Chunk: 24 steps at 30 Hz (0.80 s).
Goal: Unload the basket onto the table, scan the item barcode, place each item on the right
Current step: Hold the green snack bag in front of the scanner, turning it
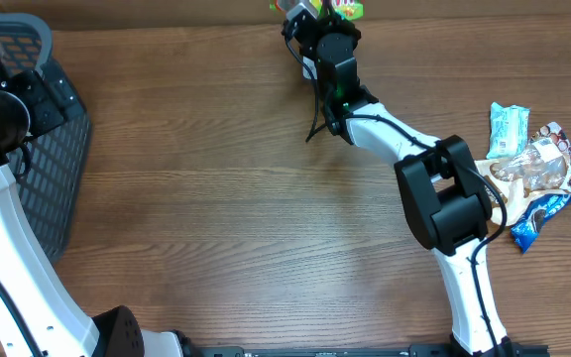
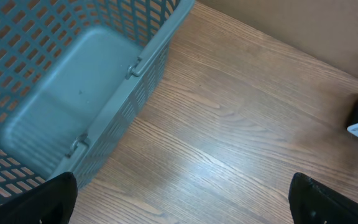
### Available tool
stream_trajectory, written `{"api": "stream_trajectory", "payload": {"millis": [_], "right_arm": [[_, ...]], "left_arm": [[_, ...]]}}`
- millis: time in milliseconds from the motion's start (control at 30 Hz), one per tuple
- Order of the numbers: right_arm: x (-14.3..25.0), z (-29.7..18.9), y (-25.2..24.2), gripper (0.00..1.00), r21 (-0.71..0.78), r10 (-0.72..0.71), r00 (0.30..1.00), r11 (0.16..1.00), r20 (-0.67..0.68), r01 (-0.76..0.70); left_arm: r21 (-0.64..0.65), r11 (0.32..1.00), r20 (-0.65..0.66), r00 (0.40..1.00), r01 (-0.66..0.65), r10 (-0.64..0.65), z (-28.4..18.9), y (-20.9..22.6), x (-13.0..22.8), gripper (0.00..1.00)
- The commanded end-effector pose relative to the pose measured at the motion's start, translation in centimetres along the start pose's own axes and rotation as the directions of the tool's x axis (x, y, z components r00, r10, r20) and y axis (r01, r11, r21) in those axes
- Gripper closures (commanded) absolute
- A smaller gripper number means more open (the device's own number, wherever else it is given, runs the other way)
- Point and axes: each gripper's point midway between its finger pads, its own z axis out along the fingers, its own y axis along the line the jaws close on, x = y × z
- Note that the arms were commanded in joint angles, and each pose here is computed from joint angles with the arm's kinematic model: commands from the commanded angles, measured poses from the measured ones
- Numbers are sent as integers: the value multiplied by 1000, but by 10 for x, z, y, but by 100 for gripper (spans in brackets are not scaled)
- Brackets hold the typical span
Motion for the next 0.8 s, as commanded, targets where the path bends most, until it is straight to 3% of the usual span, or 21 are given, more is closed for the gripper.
{"api": "stream_trajectory", "payload": {"millis": [0, 200, 367, 567, 767], "right_arm": [[-1, 1, -17, 96, 50, 7, 1000, 999, -20, -6], [22, -2, -1, 96, 3, -48, 991, 999, -128, 49], [25, -14, 4, 96, 46, -63, 976, 996, -209, 74], [12, -21, 16, 96, 34, -78, 978, 996, -193, 86], [-12, -24, -11, 96, 109, -39, 987, 992, -153, 56]], "left_arm": [[7, 1000, 13, 1000, 4, -4, -3, -1, -3, 0], [7, 1000, 13, 1000, 4, -4, -3, -1, -3, 0], [7, 1000, 13, 1000, 4, -4, -3, -1, -3, 0], [7, 1000, 13, 1000, 4, -4, -3, -1, -3, 0], [7, 1000, 13, 1000, 4, -4, -3, -1, -3, 0]]}}
